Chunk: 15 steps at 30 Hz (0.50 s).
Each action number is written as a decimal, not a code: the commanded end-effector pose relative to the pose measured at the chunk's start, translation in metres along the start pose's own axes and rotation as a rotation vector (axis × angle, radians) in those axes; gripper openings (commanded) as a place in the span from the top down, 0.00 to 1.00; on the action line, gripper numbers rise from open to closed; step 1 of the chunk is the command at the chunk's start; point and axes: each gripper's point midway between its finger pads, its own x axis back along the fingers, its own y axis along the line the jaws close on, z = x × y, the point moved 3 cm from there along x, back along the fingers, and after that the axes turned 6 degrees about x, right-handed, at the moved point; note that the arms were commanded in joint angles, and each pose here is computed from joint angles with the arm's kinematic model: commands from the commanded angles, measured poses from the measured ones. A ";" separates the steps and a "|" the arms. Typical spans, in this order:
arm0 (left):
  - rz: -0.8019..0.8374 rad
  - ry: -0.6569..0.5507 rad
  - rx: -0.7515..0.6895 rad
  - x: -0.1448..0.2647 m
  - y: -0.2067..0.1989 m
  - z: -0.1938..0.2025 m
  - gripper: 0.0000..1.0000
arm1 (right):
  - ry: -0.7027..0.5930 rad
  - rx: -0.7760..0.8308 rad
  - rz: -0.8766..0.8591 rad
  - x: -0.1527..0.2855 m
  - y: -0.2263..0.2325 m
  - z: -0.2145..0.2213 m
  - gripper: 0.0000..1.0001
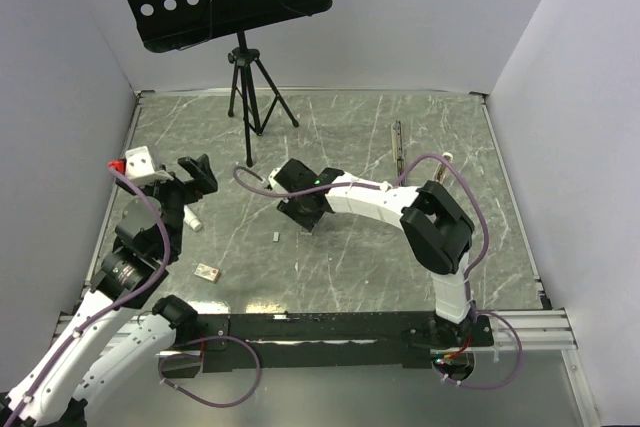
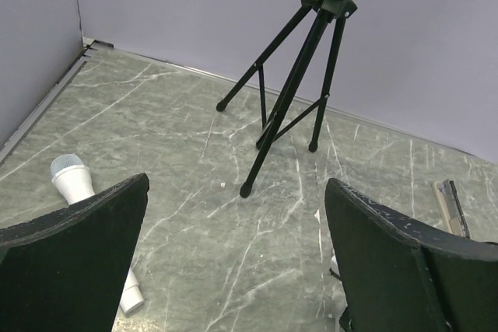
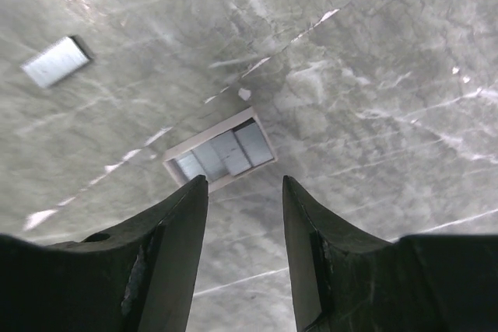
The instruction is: Unload the staples from the stapler
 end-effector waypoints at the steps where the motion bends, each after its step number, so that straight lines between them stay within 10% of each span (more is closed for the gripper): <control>1: 0.012 -0.042 0.039 0.003 -0.001 -0.008 0.01 | -0.109 -0.184 0.009 0.040 -0.001 -0.041 0.50; 15: -0.003 -0.090 0.075 0.010 0.007 -0.018 0.01 | -0.047 -0.761 0.081 0.029 0.035 -0.066 0.52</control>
